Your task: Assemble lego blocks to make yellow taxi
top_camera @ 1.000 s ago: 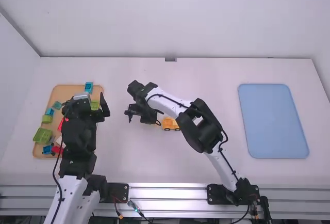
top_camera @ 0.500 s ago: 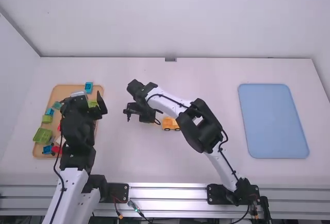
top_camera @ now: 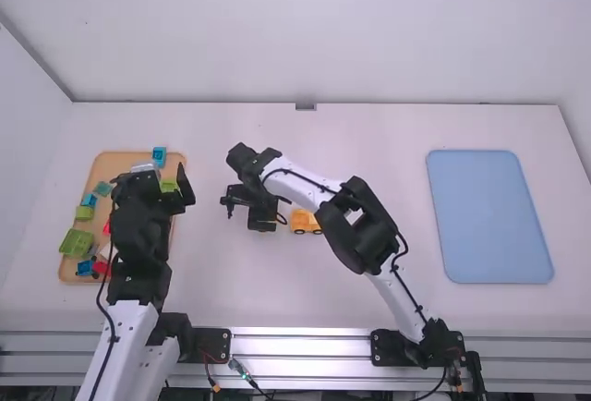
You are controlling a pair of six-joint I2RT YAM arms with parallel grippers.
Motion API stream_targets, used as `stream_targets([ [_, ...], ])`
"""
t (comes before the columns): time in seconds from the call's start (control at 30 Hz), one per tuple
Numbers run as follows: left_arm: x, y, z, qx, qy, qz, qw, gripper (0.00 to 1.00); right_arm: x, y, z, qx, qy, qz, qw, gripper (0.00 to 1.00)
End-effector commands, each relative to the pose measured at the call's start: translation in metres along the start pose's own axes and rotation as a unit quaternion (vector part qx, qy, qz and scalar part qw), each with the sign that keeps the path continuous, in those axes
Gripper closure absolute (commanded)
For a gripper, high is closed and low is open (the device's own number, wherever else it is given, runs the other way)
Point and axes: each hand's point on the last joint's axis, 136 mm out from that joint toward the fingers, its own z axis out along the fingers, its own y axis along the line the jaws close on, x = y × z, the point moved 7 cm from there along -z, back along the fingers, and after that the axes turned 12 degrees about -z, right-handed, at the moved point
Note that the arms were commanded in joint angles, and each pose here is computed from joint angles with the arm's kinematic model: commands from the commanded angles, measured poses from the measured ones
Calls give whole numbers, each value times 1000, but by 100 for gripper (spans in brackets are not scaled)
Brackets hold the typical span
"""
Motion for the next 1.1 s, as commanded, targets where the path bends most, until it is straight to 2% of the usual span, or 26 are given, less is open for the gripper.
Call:
stream_targets([
  [0.0,0,-5,1,27,0,-5,1000,1,0,-2,-1,-2,-2,-6,1000,1],
  [0.13,4,-15,9,69,14,-4,998,1,0,-21,-25,21,-17,27,999,1],
  [0.27,12,-31,25,127,65,-2,990,1,6,-41,-63,46,-47,73,995,1],
  [0.4,23,-48,48,191,134,40,972,1,30,-59,-100,74,-88,125,985,2],
  [0.53,34,-64,66,264,203,82,939,1,64,-68,-125,103,-108,181,972,1],
  [0.57,38,-69,72,289,231,94,924,1,80,-68,-132,117,-120,203,965,1],
  [0.7,47,-84,81,349,288,141,881,1,109,-59,-143,143,-193,225,944,2],
  [0.77,55,-96,84,382,325,197,843,1,136,-44,-155,177,-244,235,924,1],
  [0.8,56,-98,84,387,329,205,837,1,140,-42,-157,183,-249,239,920,2],
  [0.9,67,-119,87,412,361,282,788,1,171,-29,-166,240,-291,286,881,1],
  [1.0,84,-136,92,403,389,358,747,1,194,-18,-169,281,-317,320,848,1],
  [1.07,105,-146,90,406,419,435,686,1,207,-7,-167,311,-333,334,825,1],
])
